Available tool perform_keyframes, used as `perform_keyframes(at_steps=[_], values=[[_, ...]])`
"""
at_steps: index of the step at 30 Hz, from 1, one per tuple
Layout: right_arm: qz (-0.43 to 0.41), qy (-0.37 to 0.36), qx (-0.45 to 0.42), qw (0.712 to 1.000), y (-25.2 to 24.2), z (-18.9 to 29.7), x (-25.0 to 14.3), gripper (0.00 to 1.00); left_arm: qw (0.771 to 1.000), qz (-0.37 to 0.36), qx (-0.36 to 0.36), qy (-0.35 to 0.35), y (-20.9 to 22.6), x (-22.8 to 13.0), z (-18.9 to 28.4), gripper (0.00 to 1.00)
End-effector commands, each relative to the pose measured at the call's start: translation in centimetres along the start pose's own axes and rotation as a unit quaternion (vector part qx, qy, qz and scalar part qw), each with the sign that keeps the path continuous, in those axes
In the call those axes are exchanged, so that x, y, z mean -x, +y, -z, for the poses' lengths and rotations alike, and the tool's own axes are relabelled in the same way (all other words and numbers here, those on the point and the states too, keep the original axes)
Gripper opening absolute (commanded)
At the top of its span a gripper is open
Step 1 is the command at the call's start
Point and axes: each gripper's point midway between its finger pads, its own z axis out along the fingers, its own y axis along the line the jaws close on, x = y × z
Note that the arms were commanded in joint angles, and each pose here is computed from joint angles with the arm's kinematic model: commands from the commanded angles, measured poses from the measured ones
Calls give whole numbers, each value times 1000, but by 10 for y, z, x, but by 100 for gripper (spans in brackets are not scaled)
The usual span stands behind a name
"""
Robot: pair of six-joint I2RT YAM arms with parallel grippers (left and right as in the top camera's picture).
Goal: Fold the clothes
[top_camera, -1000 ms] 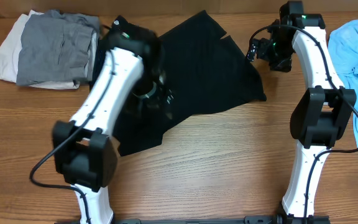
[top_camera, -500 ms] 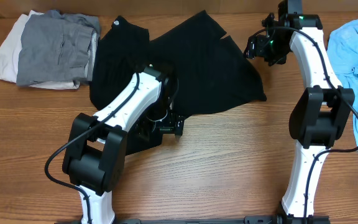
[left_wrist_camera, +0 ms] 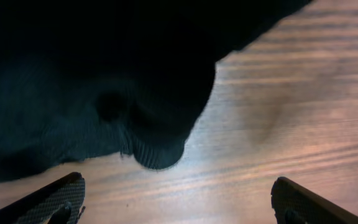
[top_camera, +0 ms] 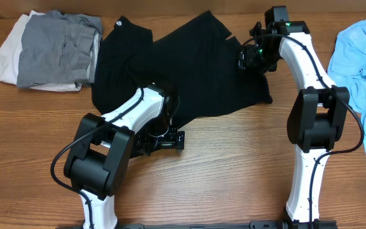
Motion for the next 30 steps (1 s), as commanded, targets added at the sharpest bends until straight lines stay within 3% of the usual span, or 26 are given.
perform_keyframes(at_steps=[1,9,16,22,30], values=[[7,5,2,1000,3,-6,-3,81,1000,14,11,-14,6,5,-1,98],[3,23,-2,1000,-3,-25,-9,80,998,18,41,-43,13,16,14,91],[2,31,-2,1000,-5,-40,-12,74,995,13,47,-86,10,22,46,91],[9,28,-1,1000,0,-41,-10,69,995,20,50,-81,13,22,40,93],[7,30,-19,999,-4,-42,-12,39,994,27,48,-91,15,27,29,93]])
